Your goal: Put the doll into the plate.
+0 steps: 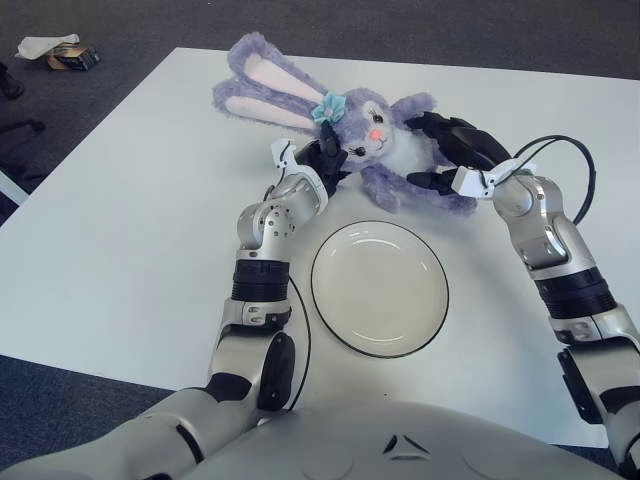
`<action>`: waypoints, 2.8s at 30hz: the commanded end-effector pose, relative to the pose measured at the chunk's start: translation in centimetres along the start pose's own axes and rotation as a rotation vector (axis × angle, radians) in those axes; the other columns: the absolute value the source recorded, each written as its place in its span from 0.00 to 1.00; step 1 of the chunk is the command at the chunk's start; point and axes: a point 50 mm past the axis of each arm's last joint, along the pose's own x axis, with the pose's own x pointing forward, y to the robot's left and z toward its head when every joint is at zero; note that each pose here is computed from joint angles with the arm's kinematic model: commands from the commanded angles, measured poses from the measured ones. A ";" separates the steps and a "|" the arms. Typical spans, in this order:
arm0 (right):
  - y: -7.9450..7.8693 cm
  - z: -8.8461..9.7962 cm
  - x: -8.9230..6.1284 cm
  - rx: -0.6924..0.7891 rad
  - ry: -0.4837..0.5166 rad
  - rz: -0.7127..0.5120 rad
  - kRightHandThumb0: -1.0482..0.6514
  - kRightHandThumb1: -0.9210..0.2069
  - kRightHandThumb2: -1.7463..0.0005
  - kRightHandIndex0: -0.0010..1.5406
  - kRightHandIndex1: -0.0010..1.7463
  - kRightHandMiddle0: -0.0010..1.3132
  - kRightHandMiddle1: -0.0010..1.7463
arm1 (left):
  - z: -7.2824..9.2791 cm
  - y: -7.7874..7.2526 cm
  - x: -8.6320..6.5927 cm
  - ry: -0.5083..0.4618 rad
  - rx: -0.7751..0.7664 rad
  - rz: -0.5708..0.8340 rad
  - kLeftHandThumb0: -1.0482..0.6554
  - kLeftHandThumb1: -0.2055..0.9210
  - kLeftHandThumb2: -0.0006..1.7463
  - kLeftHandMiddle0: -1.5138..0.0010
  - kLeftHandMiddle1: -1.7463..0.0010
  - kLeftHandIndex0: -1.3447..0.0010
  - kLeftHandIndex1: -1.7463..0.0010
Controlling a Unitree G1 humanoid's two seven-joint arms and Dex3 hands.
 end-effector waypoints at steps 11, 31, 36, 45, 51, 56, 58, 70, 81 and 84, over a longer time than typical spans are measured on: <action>-3.1 1.3 -0.9 -0.021 0.015 -0.138 0.00 0.00 0.60 0.00 0.10 0.00 0.25 | -2.5 -0.4 0.5 0.111 -0.013 0.025 0.21 0.77 0.52 0.93 0.14 1.00 0.00; -3.6 1.9 -1.7 -0.037 -0.038 -0.154 0.00 0.00 0.58 0.00 0.26 0.00 0.26 | -2.7 -0.2 1.0 0.106 -0.004 0.037 0.24 0.72 0.58 0.97 0.14 1.00 0.03; -3.2 2.0 -1.5 -0.024 -0.038 -0.119 0.00 0.00 0.58 0.00 0.21 0.00 0.23 | -2.8 -0.3 1.1 0.107 -0.003 0.034 0.23 0.74 0.57 0.98 0.18 1.00 0.17; -2.3 1.8 -1.1 0.006 -0.017 -0.033 0.00 0.00 0.61 0.00 0.14 0.00 0.18 | -2.9 -0.5 1.3 0.103 0.006 0.042 0.21 0.79 0.52 1.00 0.29 1.00 0.24; -1.8 1.6 -0.5 0.012 -0.002 0.000 0.00 0.00 0.62 0.00 0.10 0.00 0.17 | -3.0 -0.6 1.4 0.094 0.000 0.046 0.21 0.82 0.49 1.00 0.35 1.00 0.26; -1.1 1.3 0.0 0.027 0.004 0.022 0.00 0.00 0.62 0.00 0.08 0.00 0.18 | -3.1 -0.7 1.4 0.082 -0.014 0.045 0.21 0.85 0.48 1.00 0.40 1.00 0.32; -0.7 1.1 0.2 0.033 0.005 0.027 0.00 0.00 0.62 0.00 0.08 0.00 0.18 | -3.1 -0.8 1.4 0.078 -0.020 0.040 0.21 0.86 0.47 1.00 0.41 1.00 0.35; 0.7 0.5 1.3 0.057 0.017 0.049 0.00 0.00 0.61 0.00 0.08 0.00 0.20 | -3.3 -0.9 1.5 0.084 -0.047 0.015 0.21 0.89 0.45 1.00 0.33 1.00 0.27; 1.3 0.3 2.0 0.081 0.040 0.067 0.00 0.00 0.60 0.00 0.07 0.00 0.22 | -3.4 -0.9 1.5 0.087 -0.039 0.029 0.18 0.90 0.47 0.96 0.20 1.00 0.06; 1.4 0.3 2.3 0.087 0.050 0.069 0.00 0.00 0.60 0.00 0.07 0.00 0.22 | -3.5 -0.9 1.6 0.090 -0.036 0.035 0.17 0.91 0.46 0.94 0.17 1.00 0.02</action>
